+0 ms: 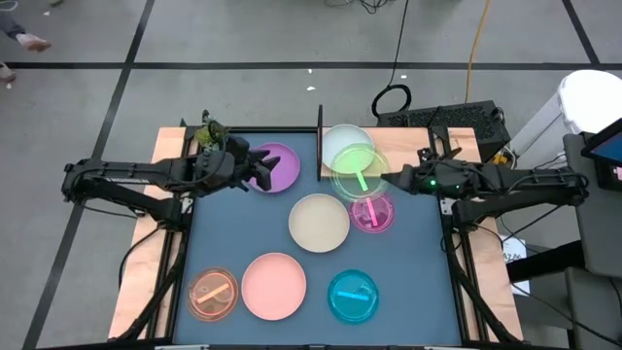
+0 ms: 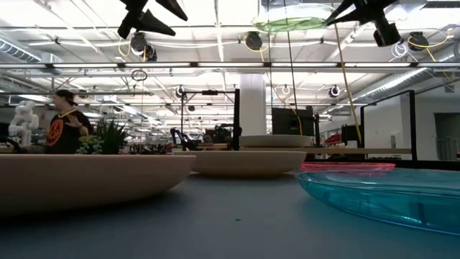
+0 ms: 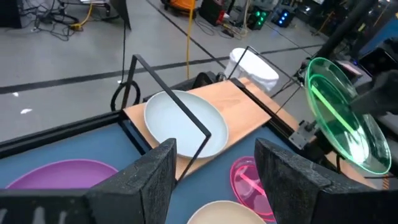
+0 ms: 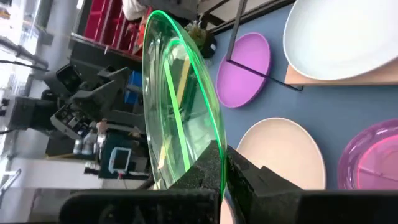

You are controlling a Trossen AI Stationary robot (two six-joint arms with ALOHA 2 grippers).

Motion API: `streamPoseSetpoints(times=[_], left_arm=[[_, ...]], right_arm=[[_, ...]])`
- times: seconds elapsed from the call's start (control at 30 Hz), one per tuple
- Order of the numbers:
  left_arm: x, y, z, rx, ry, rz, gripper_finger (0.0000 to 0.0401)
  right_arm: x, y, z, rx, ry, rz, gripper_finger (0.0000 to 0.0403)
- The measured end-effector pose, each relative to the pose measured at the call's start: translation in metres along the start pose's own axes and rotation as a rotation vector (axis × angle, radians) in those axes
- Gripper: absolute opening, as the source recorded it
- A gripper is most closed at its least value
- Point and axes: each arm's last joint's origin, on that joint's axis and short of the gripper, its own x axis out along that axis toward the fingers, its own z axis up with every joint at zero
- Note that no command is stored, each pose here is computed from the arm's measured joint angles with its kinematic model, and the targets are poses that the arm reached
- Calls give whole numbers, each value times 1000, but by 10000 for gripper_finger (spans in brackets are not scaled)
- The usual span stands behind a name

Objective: Place and stack plates onto a shelf
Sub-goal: Put the green plate on the shelf

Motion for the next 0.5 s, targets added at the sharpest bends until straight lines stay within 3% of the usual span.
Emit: streamPoseSetpoints(times=[0.37,0.5], left_arm=[[-4,-1,3,-40,100,-167,220],[-5,-1,1,37,130,-190,220]], right_arm=[[-2,4,-15,54,-123,5,0],[-2,-1,-24,79,-163,18,0]])
